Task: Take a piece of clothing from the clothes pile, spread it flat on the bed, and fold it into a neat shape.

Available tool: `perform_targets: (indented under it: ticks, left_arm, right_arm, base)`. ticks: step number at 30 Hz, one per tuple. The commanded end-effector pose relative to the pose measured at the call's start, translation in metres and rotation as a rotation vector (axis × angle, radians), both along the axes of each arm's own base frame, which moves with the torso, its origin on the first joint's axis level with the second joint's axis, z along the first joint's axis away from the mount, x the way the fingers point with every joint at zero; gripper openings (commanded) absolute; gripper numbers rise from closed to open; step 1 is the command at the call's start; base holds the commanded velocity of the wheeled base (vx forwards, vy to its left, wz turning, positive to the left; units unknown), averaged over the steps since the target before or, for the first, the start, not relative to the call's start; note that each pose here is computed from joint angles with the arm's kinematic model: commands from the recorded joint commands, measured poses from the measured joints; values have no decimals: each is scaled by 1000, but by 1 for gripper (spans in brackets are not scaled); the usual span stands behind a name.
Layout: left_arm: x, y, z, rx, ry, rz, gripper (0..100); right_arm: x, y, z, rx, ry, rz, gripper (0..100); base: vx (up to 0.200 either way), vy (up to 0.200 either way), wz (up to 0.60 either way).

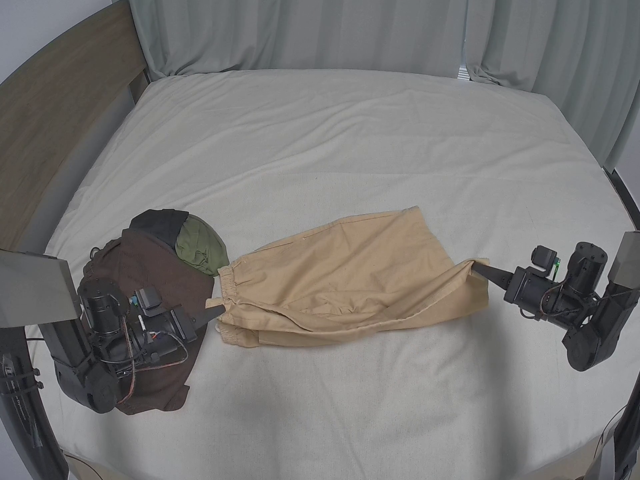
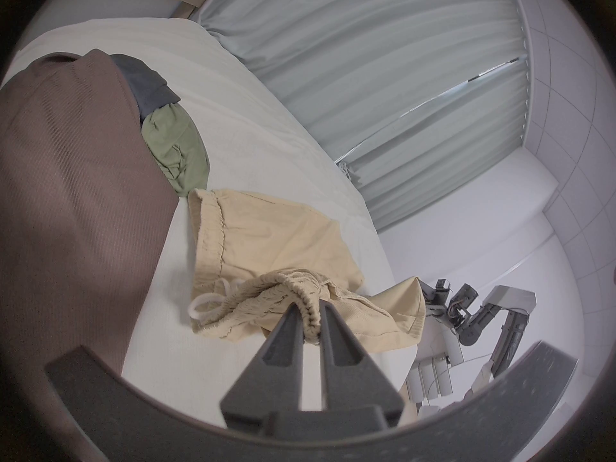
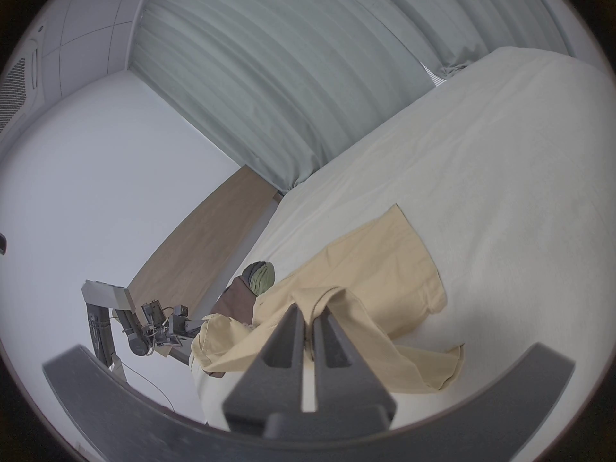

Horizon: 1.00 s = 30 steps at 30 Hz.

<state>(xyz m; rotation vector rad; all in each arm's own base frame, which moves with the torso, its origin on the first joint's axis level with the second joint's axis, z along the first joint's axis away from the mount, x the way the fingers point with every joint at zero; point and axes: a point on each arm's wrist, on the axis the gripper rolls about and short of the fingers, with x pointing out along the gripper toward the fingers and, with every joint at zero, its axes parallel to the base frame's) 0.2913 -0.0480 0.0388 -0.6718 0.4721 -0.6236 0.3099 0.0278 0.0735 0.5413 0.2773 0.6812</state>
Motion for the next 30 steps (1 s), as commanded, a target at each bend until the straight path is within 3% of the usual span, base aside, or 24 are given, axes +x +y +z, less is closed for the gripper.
perform_targets:
  ticks: [1,30]
  left_arm:
    - [6,0,4,-14,-13,25,0]
    - [27,1,14,-78,-43,164,0]
  right_arm:
    - [8,0,5,6,-32,-2,0]
    - [65,4,40,17,-79,2,0]
  base:
    - [0,0,0]
    - [0,0,0]
